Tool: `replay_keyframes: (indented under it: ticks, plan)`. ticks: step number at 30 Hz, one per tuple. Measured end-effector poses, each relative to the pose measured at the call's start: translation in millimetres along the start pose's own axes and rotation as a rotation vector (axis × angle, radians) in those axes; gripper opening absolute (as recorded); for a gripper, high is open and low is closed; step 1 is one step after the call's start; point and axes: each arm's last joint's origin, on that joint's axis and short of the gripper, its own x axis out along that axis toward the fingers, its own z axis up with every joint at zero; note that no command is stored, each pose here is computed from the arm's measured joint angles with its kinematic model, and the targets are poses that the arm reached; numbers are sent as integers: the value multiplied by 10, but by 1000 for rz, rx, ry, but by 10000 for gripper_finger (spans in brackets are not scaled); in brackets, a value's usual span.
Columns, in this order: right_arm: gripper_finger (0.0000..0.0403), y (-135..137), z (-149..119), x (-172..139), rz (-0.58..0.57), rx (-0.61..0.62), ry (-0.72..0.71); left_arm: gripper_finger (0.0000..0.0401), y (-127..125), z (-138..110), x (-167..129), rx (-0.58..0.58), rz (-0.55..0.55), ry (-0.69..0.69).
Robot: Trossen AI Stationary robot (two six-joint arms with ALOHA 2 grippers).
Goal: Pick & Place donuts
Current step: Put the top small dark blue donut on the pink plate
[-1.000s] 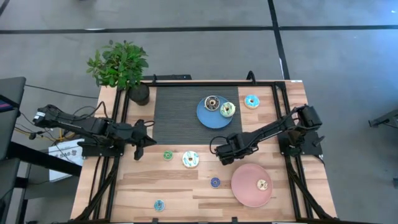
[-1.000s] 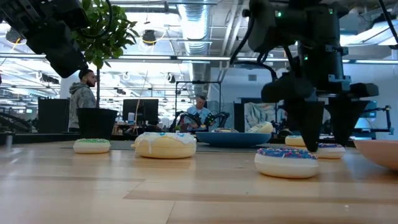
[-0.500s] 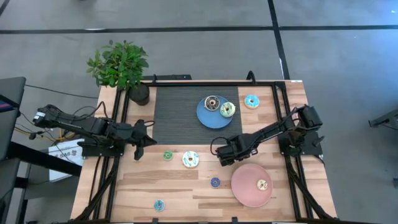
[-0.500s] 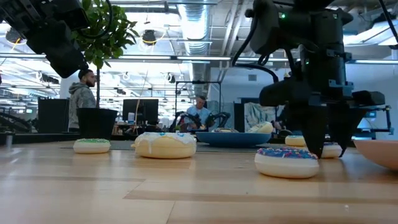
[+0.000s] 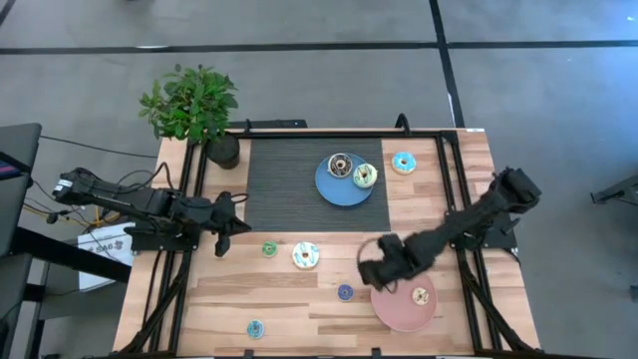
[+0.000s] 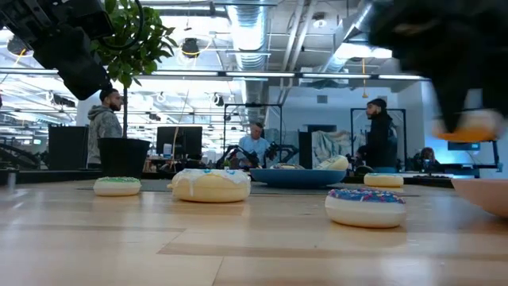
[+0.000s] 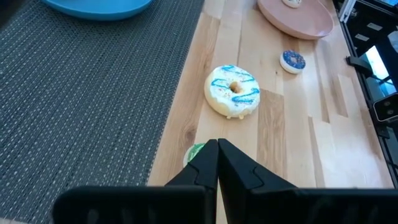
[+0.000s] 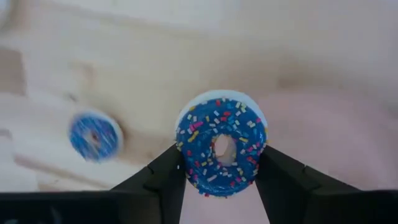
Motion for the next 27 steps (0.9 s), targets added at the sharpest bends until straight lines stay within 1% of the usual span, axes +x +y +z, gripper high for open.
replay_keyframes:
  ticks: [4,7,9,10,12,14,16,18,19,24,27]
  plan:
    - [161,-106,-378,-4,13,90,31,0,0,0,0,8,0,0]
    - [158,-154,-613,31,36,172,61,0,0,0,0,27,1,0]
    - [157,-203,-732,26,38,170,88,0,1,0,0,41,2,0]
    - [157,-180,-775,36,56,166,118,0,1,0,0,46,2,0]
    - [157,-110,-827,92,66,166,149,0,1,0,0,50,2,-1]
    - [157,-95,-847,135,20,159,134,0,1,0,0,49,3,-1]
    - [157,-46,-907,175,6,152,142,0,1,1,0,44,2,-2]
    - [157,-100,-949,249,-68,135,123,0,-1,4,0,43,1,-5]
    - [157,-108,-972,282,-85,131,126,0,0,4,0,43,2,-5]
    - [156,-142,-1059,325,-119,115,150,0,-1,6,0,42,0,-7]
    - [157,-151,-1067,319,-106,109,131,0,-3,9,0,41,-1,-10]
